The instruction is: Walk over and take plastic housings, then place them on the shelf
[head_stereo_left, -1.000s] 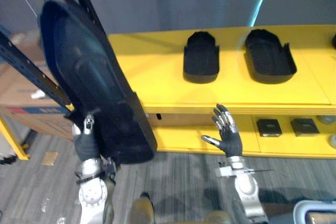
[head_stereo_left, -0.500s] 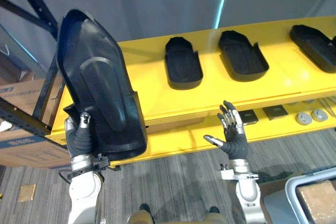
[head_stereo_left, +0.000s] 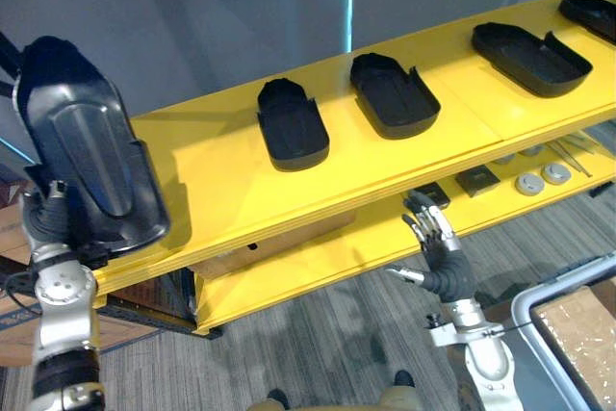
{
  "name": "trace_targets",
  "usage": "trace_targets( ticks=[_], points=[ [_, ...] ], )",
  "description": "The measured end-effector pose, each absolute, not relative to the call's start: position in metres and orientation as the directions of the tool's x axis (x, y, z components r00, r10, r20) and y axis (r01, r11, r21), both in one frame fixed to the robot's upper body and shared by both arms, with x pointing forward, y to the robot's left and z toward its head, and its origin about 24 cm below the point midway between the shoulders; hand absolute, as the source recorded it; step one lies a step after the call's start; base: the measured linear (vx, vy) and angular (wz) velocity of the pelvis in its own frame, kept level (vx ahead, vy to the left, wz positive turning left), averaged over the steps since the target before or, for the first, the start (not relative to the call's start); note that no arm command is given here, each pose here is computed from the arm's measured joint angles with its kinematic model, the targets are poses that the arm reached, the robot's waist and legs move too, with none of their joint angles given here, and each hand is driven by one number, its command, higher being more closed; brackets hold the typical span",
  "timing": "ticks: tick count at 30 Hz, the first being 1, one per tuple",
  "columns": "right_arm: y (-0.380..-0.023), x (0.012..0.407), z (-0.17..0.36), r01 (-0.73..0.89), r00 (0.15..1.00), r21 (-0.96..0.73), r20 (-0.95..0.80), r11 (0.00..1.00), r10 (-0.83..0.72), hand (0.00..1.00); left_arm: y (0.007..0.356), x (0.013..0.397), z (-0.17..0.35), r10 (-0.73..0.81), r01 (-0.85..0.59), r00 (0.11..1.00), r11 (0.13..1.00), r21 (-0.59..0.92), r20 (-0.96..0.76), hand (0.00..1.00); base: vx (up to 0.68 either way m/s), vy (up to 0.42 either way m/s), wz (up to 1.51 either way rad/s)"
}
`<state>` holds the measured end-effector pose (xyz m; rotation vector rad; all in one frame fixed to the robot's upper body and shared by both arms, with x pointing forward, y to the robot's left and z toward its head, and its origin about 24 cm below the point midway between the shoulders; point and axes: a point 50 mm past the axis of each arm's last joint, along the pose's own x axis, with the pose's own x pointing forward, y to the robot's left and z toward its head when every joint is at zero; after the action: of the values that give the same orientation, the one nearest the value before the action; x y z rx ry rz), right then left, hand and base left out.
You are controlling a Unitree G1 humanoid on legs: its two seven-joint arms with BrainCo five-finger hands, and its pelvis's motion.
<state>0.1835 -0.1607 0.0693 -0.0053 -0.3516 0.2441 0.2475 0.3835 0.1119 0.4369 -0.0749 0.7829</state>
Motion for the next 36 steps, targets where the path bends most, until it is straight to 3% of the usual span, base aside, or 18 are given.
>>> trace_targets(
  ticks=[4,12,22,36],
  points=[
    [-0.151,0.183,0.069,-0.315,0.889,-0.058,0.330,0.947,0.316,0.00,0.389,0.264,0.112,0.657,-0.661,0.743,0.685,0.307,0.133,1.00,0.01,-0.002,-0.03],
    [-0.143,0.191,0.073,-0.387,0.865,-0.076,0.316,0.919,0.391,0.00,0.376,0.289,0.101,0.567,-0.524,0.824,0.771,0.362,-0.012,1.00,-0.03,-0.001,-0.01],
    [-0.135,0.193,0.093,-0.450,0.815,-0.084,0.370,0.889,0.447,0.00,0.373,0.315,0.139,0.600,-0.575,0.800,0.751,0.325,0.029,1.00,-0.08,-0.026,0.06],
    [-0.123,0.187,0.097,-0.505,0.785,-0.044,0.392,0.862,0.480,0.00,0.374,0.324,0.174,0.648,-0.643,0.757,0.719,0.262,0.080,1.00,-0.03,-0.001,-0.02]
  ],
)
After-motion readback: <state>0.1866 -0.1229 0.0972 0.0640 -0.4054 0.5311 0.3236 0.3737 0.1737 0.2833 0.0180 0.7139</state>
